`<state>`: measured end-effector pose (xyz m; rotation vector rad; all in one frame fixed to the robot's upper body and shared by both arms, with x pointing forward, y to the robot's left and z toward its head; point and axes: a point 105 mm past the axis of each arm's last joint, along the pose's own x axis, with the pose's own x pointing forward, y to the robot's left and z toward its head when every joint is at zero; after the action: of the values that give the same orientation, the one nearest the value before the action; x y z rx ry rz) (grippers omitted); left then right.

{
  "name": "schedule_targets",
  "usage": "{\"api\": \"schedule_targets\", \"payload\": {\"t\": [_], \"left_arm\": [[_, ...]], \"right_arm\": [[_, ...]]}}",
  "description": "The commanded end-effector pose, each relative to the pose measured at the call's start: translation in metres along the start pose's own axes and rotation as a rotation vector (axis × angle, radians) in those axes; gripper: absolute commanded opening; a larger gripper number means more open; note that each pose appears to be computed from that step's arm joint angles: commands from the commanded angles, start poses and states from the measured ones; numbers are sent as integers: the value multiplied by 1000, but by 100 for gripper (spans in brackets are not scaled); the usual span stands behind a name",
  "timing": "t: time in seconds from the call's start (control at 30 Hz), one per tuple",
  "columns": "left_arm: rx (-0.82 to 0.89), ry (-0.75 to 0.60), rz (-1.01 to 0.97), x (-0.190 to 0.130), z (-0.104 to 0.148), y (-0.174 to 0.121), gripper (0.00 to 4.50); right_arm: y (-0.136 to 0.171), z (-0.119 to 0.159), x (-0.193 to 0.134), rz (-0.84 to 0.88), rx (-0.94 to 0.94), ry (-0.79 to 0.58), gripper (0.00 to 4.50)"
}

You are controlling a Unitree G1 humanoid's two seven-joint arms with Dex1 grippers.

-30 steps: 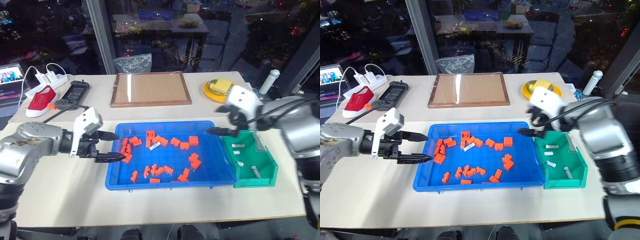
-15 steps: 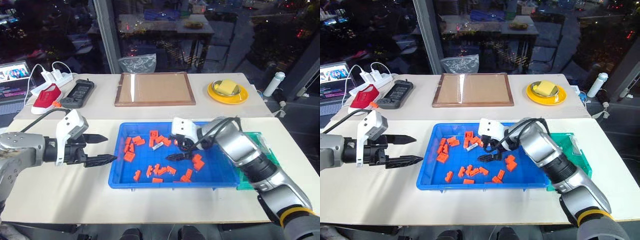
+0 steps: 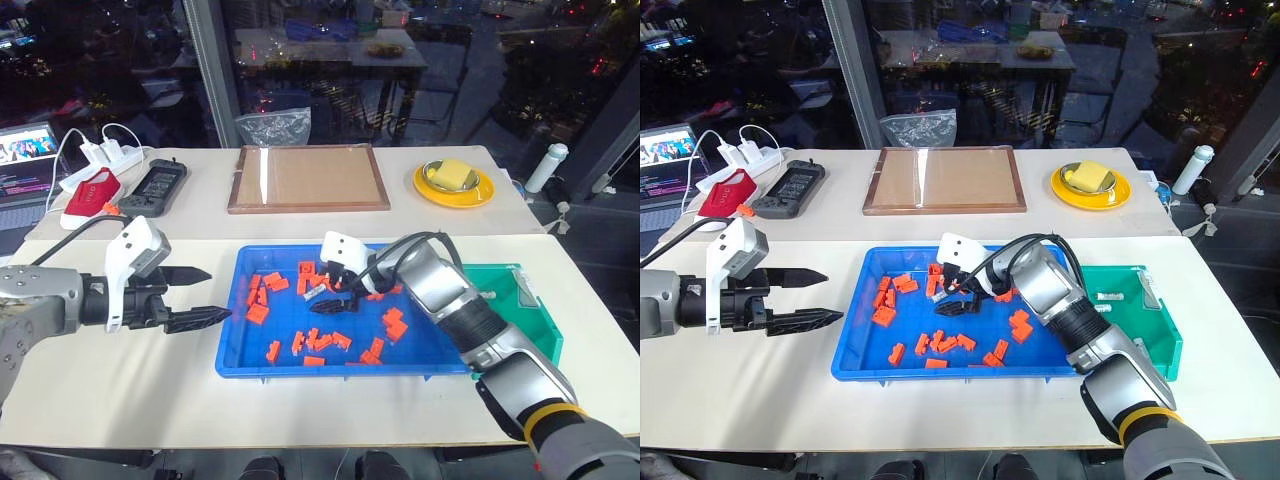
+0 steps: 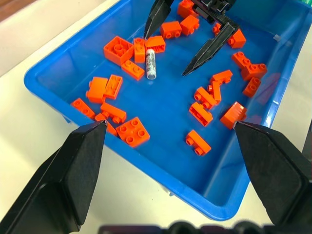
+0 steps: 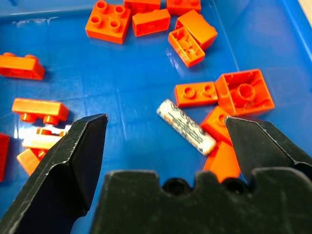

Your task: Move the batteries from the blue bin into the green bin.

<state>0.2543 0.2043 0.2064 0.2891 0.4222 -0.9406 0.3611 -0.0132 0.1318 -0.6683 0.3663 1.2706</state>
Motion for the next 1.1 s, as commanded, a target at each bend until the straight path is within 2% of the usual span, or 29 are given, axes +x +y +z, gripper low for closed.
{"api": "schedule_targets", "payload": {"t": [0.03,0.13,0.47,0.67,0.77,0.9,0.97,1.1], "left_arm": [[50,-7,23,-8,8,-2,450],[51,-3,28,-9,7,-2,450],[63,2,37,-7,5,0,450],[72,5,26,-4,5,1,450],[81,5,-7,1,7,0,450],[92,-7,-64,6,13,-4,450],[115,-30,-93,12,21,-5,450],[158,-57,-162,29,34,-5,450]], "right_arm": [[-5,0,2,-2,-48,24,448],[-3,-9,10,14,-30,41,384],[-1,-25,19,22,-8,77,31],[-3,-17,-1,24,-7,51,28],[-6,11,-38,27,-8,-72,28],[-11,36,-84,-12,36,-194,28],[-22,29,-130,-129,61,-183,28],[-33,-14,-199,-354,142,-37,28]]}}
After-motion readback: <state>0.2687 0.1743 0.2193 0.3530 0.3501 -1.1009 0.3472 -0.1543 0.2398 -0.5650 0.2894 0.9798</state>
